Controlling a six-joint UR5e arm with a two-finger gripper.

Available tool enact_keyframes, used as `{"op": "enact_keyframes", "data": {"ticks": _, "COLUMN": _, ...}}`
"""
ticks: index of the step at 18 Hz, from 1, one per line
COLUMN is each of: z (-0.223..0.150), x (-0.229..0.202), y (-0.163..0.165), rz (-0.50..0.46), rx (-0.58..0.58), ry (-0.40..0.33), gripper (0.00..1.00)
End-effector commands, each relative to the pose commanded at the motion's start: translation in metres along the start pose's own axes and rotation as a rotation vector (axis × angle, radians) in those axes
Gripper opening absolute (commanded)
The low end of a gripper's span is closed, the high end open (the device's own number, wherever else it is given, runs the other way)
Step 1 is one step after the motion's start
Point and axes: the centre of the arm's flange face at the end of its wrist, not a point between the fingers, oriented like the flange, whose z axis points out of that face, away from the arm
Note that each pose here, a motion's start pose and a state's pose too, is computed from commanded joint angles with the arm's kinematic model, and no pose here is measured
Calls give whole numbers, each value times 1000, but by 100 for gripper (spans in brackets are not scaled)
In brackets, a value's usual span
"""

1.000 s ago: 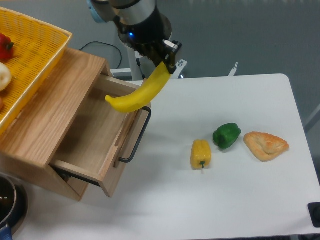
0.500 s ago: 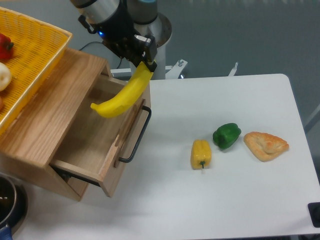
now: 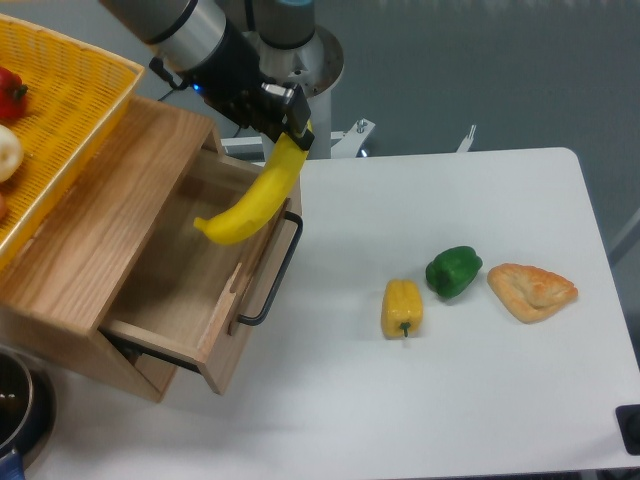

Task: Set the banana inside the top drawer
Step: 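Lower the banana down into the open drawer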

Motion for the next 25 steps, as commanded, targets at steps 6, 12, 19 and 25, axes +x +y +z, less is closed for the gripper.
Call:
{"op": "enact_keyframes", "data": {"ticks": 6, "z": -6, "x": 28, "y": -19, "rz": -4, "rx": -6, "ry": -38, "gripper": 15}}
{"op": "enact_keyframes", "data": {"ticks": 12, "z": -8, "x": 46, "y": -32, "rz": -10, "rx": -5, "ry": -45, "gripper": 15}}
{"op": "enact_keyframes", "data": {"ticks": 19, "z": 5, "x": 60, "y": -54, "rz": -11, "rx": -29, "ry": -51, "gripper": 15}}
{"op": "enact_keyframes", "data": {"ticks": 25, "z": 6, "x": 64, "y": -60, "rz": -7, "rx": -26, "ry": -39, "gripper": 15}}
